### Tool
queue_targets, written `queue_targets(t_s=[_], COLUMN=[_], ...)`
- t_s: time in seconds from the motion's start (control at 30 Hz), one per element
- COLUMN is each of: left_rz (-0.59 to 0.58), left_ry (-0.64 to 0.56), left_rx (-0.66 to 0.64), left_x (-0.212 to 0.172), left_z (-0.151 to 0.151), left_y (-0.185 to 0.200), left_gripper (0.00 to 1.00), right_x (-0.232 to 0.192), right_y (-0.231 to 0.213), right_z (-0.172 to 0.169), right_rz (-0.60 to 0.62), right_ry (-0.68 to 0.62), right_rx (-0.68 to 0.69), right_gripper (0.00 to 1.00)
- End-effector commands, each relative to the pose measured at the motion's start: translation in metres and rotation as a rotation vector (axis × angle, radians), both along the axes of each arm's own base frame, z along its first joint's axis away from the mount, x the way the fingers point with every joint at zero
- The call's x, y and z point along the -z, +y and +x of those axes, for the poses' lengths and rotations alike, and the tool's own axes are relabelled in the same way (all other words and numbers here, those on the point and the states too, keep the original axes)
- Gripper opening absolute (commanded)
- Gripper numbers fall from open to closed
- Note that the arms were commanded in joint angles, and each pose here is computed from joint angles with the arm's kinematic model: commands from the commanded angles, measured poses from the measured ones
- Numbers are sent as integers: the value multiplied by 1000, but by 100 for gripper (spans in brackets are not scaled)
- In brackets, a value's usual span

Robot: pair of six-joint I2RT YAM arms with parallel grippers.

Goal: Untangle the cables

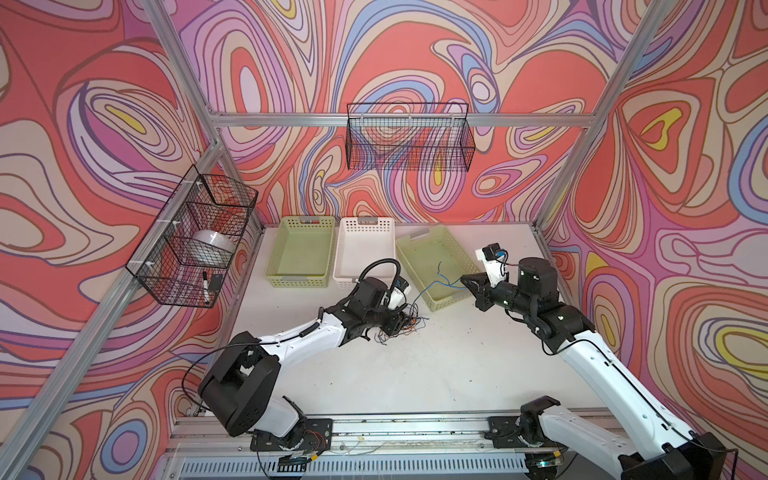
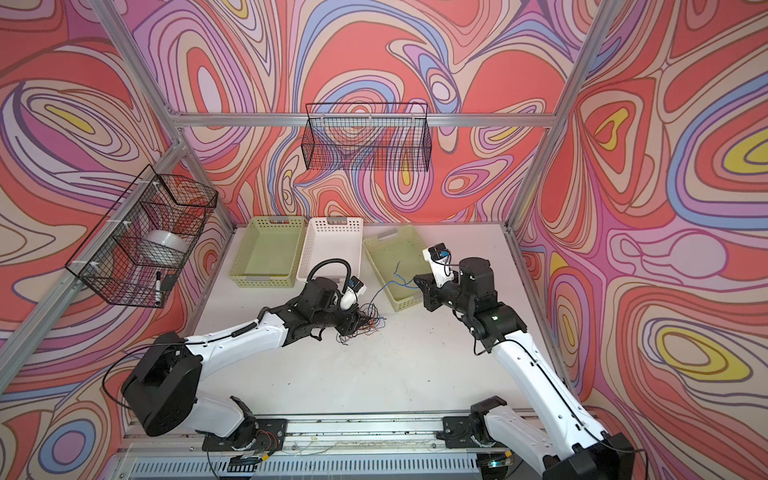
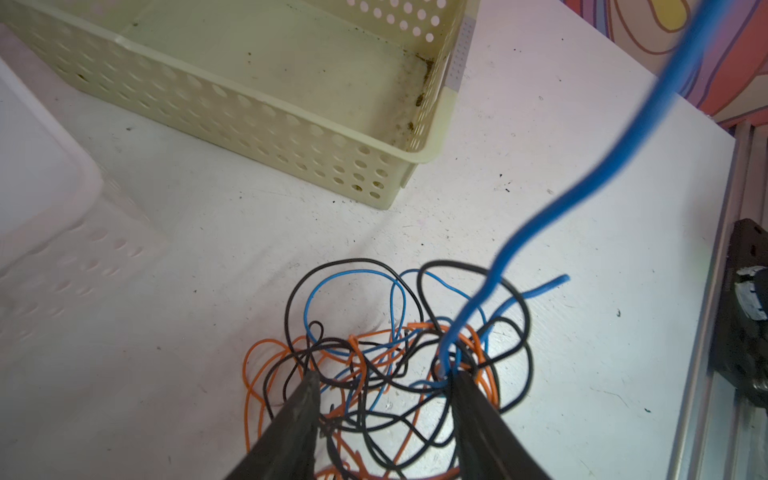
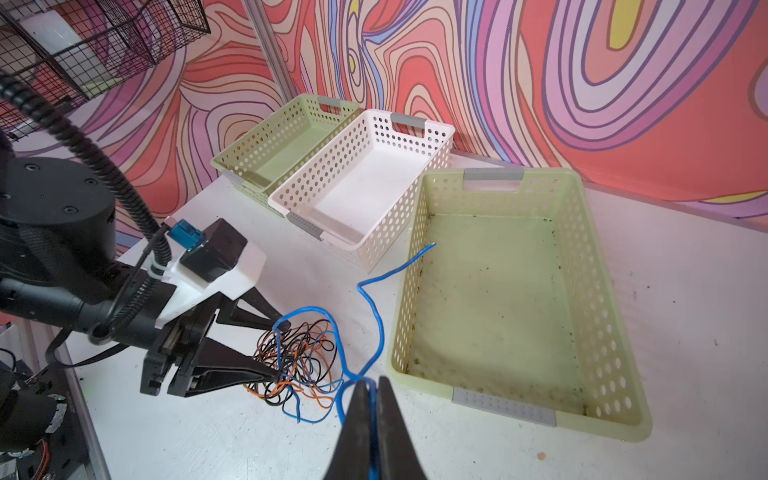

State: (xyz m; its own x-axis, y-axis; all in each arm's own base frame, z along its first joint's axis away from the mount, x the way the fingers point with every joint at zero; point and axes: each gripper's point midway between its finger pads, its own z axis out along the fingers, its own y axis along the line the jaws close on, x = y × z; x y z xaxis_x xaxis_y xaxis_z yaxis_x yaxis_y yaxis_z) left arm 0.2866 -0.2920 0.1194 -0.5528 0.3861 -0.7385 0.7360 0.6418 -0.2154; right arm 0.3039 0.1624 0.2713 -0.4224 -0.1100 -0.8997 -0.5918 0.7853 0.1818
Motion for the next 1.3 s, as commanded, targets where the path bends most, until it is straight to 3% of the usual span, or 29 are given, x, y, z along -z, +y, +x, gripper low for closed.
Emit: queue_targets(t_s=[0.0, 0.1, 0.3, 0.57, 0.8, 1.03, 1.13, 1.17, 1.23, 1.27], left_rz=[0, -23, -38, -79, -139, -12, 6, -9, -59, -76], left_ry=[4, 11, -14, -146, -156, -82, -41, -30, -3, 3], left_rx=[33, 39, 57, -28, -198, -370, -342, -316, -245, -221], left_x=[0, 0, -12, -58, -75, -45, -33, -33, -34, -35], left_z=[-4, -4, -4, 0, 12, 21, 17, 15, 10, 8], left_y=[-3, -9, -19, 4, 55, 105, 102, 97, 81, 75], left_gripper=[43, 35, 0, 0, 0, 0, 0, 4, 41, 50], right_x=[-7, -10, 5, 55, 74, 64, 48, 42, 31, 28], right_y=[-1, 0, -9, -51, -81, -98, -85, -76, -57, -48], right_z=[7, 9, 16, 24, 28, 29, 26, 24, 20, 17], right_rz=[8, 25, -3, -155, -266, -278, -234, -205, -147, -131], right_ry=[-35, -45, -24, 50, 85, 62, 17, -2, -33, -37], right_rx=[24, 29, 92, 311, 450, 520, 435, 391, 285, 235], right_gripper=[0, 0, 0, 0, 0, 0, 0, 0, 0, 0])
